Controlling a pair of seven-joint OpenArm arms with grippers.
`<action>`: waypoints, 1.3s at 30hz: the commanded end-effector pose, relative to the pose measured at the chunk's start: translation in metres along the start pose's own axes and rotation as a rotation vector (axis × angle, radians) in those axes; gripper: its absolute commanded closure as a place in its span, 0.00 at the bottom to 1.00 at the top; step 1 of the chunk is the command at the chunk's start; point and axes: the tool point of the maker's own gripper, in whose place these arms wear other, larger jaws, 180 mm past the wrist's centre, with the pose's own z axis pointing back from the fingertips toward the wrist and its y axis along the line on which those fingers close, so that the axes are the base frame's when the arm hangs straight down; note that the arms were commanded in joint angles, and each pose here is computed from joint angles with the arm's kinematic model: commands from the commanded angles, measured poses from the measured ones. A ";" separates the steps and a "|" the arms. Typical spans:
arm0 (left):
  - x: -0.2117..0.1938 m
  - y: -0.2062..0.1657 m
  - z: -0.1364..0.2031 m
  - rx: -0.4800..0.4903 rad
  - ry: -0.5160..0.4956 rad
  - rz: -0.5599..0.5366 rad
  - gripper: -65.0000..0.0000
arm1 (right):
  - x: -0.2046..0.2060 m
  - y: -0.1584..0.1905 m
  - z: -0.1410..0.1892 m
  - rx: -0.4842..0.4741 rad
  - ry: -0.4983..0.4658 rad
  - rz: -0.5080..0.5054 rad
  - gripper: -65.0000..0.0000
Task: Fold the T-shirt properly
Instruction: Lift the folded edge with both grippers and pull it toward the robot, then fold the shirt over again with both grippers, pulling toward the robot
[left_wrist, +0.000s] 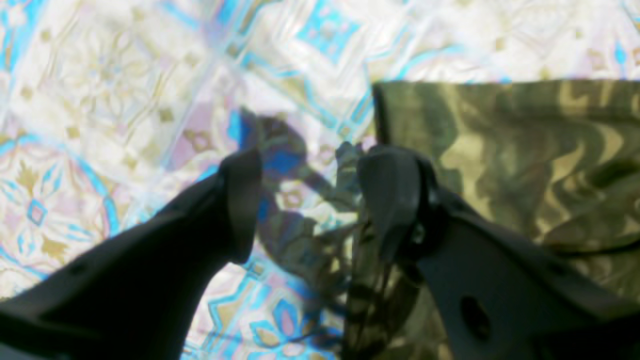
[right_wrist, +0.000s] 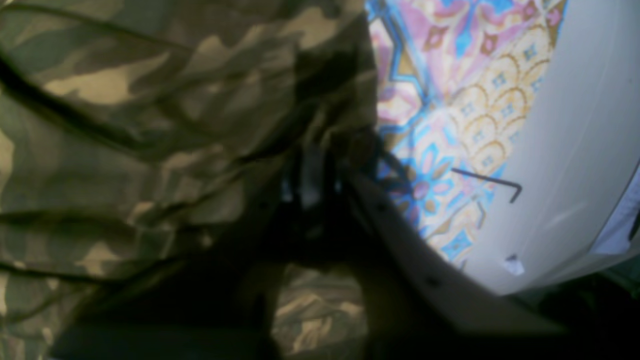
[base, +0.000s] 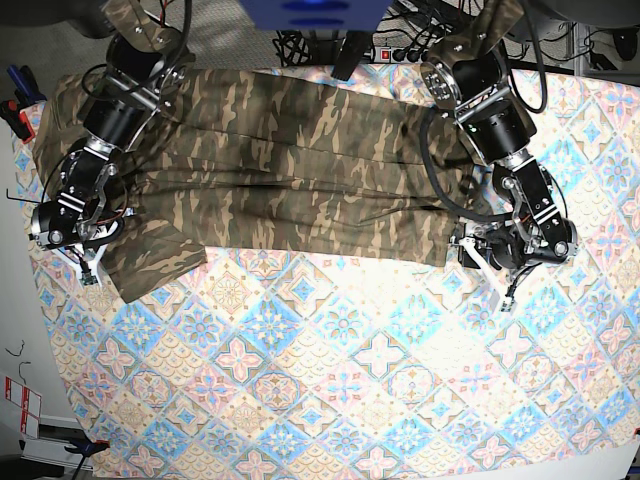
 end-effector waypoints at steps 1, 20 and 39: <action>0.016 0.003 0.005 -0.004 -0.049 -0.006 0.46 | 0.013 -0.014 0.008 -0.033 -0.039 -0.009 0.99; 0.003 -0.073 -0.051 -0.262 0.013 0.067 0.46 | 0.013 -0.014 0.008 -0.034 -0.040 -0.009 0.99; -0.010 -0.094 -0.056 -0.273 0.078 -0.079 0.96 | 0.014 -0.015 0.008 -0.034 -0.041 -0.012 0.99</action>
